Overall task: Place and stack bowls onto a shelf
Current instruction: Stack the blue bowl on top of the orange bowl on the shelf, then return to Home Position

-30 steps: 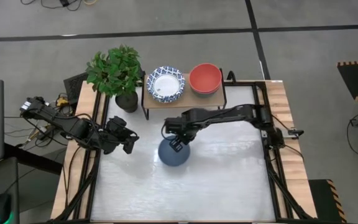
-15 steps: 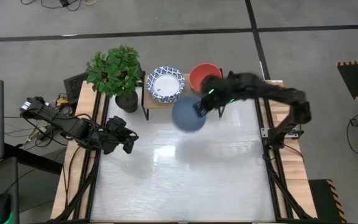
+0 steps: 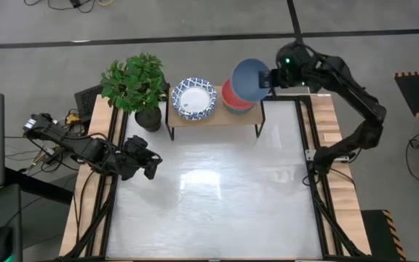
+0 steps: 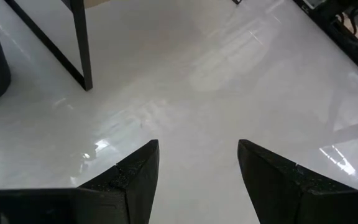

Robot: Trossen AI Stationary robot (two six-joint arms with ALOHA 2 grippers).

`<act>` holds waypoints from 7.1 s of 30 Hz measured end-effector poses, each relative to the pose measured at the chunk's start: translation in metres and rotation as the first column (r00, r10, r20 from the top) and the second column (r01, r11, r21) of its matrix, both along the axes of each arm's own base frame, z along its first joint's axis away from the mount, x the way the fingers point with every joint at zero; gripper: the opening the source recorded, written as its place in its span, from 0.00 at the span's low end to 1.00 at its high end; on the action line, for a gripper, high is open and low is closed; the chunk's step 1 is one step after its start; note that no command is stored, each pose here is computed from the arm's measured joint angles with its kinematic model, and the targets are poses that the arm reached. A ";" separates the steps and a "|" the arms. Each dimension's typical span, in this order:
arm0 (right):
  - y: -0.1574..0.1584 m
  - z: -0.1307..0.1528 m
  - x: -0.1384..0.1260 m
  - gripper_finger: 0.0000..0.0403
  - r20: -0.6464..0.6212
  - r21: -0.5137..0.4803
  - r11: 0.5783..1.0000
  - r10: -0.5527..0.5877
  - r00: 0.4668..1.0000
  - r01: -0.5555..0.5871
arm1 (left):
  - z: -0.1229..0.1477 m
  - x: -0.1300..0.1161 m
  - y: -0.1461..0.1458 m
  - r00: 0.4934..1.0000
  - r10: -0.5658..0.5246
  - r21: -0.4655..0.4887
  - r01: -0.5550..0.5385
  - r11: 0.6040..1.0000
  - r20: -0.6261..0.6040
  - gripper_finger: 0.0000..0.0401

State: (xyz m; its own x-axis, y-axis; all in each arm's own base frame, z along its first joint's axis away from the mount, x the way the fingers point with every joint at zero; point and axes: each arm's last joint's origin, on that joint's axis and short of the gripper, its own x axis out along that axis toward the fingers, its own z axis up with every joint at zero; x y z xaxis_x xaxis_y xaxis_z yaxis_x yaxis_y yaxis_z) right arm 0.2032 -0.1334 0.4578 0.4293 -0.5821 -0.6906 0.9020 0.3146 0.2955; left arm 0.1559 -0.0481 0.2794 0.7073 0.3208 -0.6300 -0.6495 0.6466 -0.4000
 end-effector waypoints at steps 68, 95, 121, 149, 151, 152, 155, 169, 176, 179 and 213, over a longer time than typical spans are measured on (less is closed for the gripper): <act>-0.052 0.004 -0.007 0.16 0.063 -0.097 0.984 0.154 0.986 -0.148 | 0.028 -0.037 0.032 0.952 0.196 -0.091 -0.179 0.980 0.237 0.51; -0.105 -0.067 0.018 0.16 -0.087 0.276 0.941 0.228 0.970 -0.197 | 0.028 -0.037 0.032 0.951 0.199 -0.117 -0.175 0.978 0.237 0.51; -0.104 -0.068 0.018 0.16 -0.139 0.235 0.929 0.324 0.936 -0.287 | 0.028 -0.038 0.032 0.948 0.207 -0.096 -0.189 0.977 0.242 0.51; -0.090 -0.040 -0.006 0.66 -0.076 0.162 0.956 0.260 0.963 -0.245 | 0.028 -0.038 0.032 0.947 0.209 -0.093 -0.191 0.977 0.243 0.51; -0.083 -0.031 -0.014 0.66 -0.063 0.129 0.960 0.258 0.964 -0.248 | 0.028 -0.038 0.032 0.948 0.207 -0.095 -0.189 0.977 0.242 0.51; -0.079 -0.026 -0.018 0.66 -0.059 0.111 0.961 0.261 0.964 -0.253 | 0.028 -0.038 0.032 0.950 0.202 -0.098 -0.183 0.978 0.240 0.51; -0.067 -0.014 -0.028 0.66 -0.065 0.050 0.956 0.291 0.955 -0.288 | 0.028 -0.037 0.031 0.958 0.173 -0.105 -0.152 0.983 0.228 0.51; 0.019 0.026 -0.078 0.66 -0.059 -0.089 0.904 0.413 0.909 -0.417 | 0.026 -0.037 0.028 0.987 0.018 -0.074 -0.007 0.997 0.161 0.51; 0.062 0.045 -0.093 0.66 -0.048 -0.284 0.770 0.584 0.810 -0.572 | 0.049 -0.030 0.023 0.924 -0.190 0.110 0.162 0.981 0.331 0.51; 0.075 0.052 -0.107 0.66 -0.047 -0.350 0.756 0.576 0.816 -0.554 | 0.063 -0.041 0.026 0.877 -0.228 0.184 0.163 0.969 0.423 0.51; 0.129 -0.140 -0.187 0.66 0.513 -0.600 0.768 0.584 0.630 -0.224 | 0.076 -0.125 0.052 0.743 -0.346 0.363 0.149 0.920 0.572 0.51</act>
State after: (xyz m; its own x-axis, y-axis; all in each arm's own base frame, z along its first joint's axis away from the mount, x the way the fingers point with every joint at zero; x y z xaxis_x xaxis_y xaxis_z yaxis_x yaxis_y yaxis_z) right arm 0.0158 -0.0044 0.3180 0.9144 -0.3780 0.1445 0.2777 0.8459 0.4553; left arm 0.0310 0.0040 0.3551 0.9844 0.1664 0.0580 -0.1256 0.8936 -0.4308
